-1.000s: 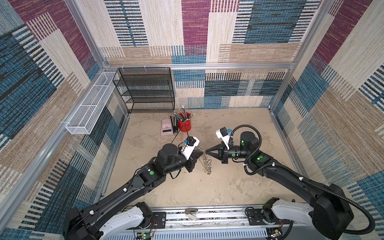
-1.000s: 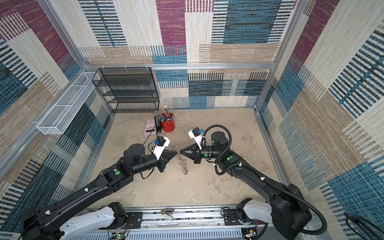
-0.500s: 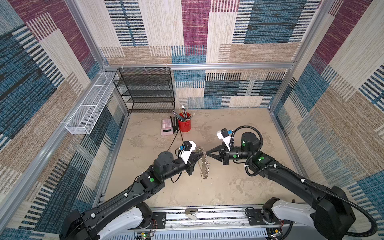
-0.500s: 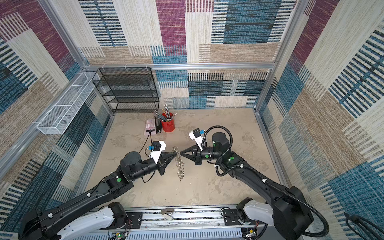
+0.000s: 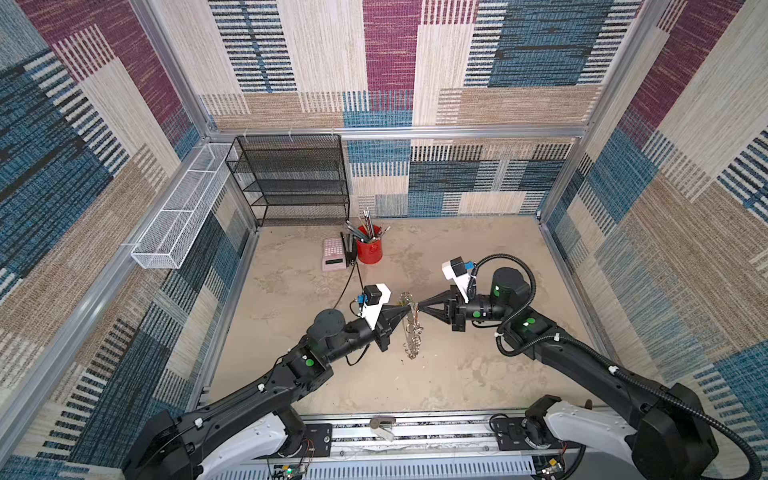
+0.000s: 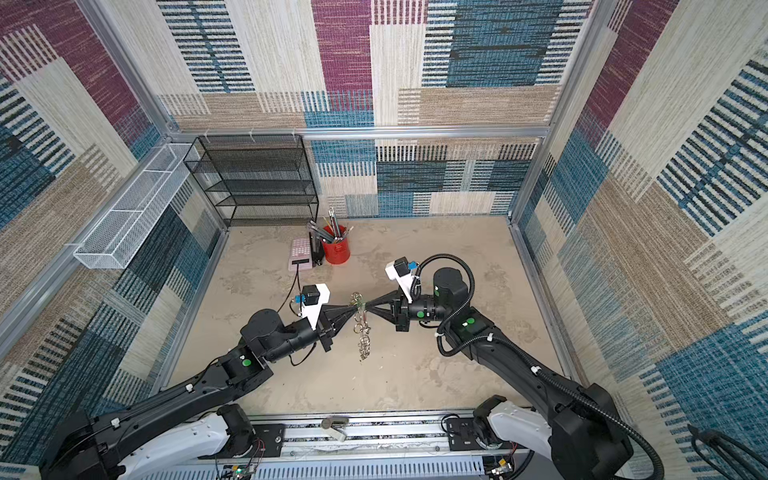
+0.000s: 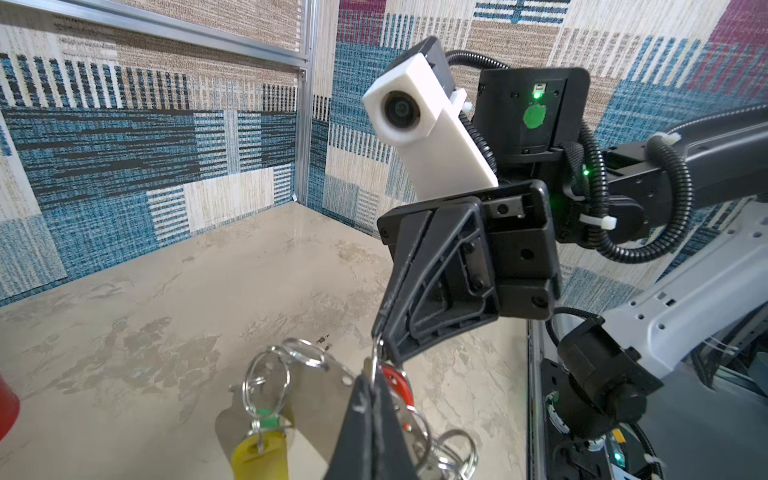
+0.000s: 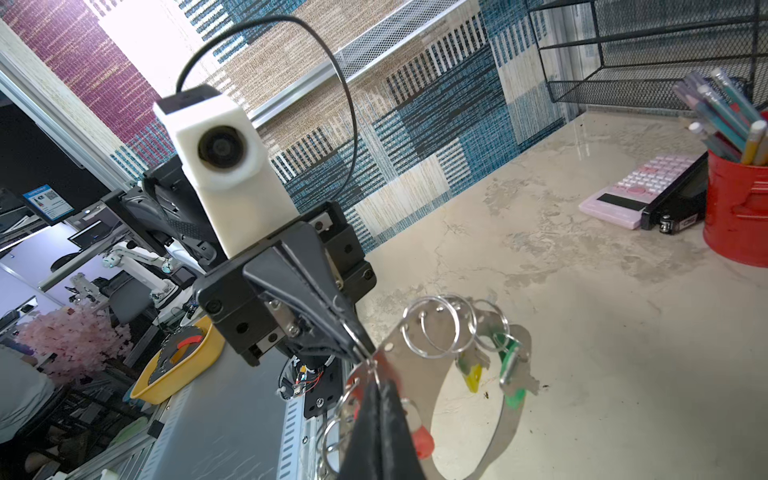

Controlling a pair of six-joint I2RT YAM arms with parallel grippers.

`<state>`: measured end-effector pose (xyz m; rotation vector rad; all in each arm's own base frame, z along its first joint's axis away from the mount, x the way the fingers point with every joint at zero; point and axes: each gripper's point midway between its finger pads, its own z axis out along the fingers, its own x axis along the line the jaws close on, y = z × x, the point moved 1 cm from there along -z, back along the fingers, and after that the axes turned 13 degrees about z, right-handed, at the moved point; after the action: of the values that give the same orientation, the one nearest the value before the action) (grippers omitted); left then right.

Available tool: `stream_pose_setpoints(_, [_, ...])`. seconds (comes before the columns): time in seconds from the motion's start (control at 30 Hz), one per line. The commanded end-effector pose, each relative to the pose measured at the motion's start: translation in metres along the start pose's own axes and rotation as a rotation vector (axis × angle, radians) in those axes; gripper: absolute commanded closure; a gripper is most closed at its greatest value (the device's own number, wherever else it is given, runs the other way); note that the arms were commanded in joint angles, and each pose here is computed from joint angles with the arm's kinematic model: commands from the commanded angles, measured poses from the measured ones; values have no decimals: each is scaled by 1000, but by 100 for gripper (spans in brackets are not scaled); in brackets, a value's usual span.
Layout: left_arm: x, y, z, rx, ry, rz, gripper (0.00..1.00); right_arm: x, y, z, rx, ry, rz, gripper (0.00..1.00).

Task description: Put the keys on the keyring

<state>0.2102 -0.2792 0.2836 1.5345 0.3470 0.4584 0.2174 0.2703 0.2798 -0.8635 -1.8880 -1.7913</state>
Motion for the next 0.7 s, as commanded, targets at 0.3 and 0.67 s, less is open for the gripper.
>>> stream_pose_setpoints(0.3, [1,38,2,-141,-2,57,100,-22,17,-19,-31,-269,-56,100])
stream_pose_setpoints(0.67, [-5,45,10,-159,-59,54,100,-28,5,-7,-15,-178,-21,100])
